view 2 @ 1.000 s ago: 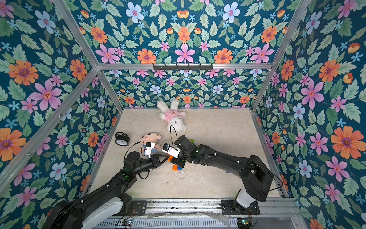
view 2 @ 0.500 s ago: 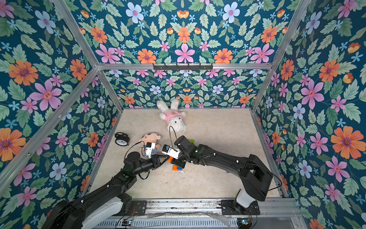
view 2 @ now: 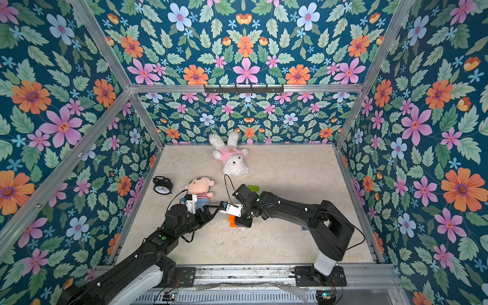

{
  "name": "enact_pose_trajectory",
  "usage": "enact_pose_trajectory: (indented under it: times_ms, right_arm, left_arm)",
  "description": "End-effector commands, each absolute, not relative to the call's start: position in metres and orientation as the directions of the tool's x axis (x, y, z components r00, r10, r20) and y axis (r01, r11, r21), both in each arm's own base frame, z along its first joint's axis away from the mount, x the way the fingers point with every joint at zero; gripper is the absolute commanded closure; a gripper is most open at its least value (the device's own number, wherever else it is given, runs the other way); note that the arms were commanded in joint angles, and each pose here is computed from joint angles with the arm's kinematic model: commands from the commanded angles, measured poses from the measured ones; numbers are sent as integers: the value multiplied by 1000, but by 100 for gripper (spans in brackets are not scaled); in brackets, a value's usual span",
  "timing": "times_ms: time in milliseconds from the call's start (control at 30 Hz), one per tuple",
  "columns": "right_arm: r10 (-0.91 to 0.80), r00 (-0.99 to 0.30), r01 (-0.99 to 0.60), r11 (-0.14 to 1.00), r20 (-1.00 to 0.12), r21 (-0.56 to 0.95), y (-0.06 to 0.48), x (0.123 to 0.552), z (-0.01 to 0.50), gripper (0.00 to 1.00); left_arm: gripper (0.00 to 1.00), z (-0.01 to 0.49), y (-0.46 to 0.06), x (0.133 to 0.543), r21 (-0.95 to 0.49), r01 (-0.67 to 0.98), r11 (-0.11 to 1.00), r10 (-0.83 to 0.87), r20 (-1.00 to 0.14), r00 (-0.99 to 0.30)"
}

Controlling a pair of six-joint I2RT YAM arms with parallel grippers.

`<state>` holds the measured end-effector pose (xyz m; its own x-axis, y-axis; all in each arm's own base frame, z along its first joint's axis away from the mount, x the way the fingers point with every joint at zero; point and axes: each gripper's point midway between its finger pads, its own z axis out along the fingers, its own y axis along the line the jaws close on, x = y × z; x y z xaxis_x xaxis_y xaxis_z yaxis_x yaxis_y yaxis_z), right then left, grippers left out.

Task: Assemble the number 5 with lego
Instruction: Pick up the lego brick from the center of the board, then assemble the lego brick with the lego brick.

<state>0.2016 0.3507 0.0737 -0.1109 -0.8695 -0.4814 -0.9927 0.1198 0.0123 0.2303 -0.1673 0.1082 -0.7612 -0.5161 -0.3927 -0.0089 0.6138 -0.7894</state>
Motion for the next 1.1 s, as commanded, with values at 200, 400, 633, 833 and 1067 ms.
enact_pose_trajectory:
  times_ms: [200,400,633,833,1067]
  right_arm:
    - [-901,-61,-998,50,-430,37,345,202,71,85]
    - [-917,-52,-998,39,-396,41,345,204,65,85]
    - [-919,-30,-999,13,-393,47,351,199,63,85]
    - [-941,-24,-1000,16,-339,26,347,204,52,85]
    - [-947,-16,-1000,14,-322,8,346,206,50,85]
  left_arm:
    - [14,102,-133,232,-704,-102,702,-563,-462,-685]
    - [14,105,-132,233,-696,-98,712,-559,-476,-679]
    - [14,105,-131,233,-690,-101,717,-557,-480,-678]
    - [13,106,-130,233,-689,-101,718,-558,-483,-675]
    - [13,105,-126,231,-686,-110,719,-567,-487,-664]
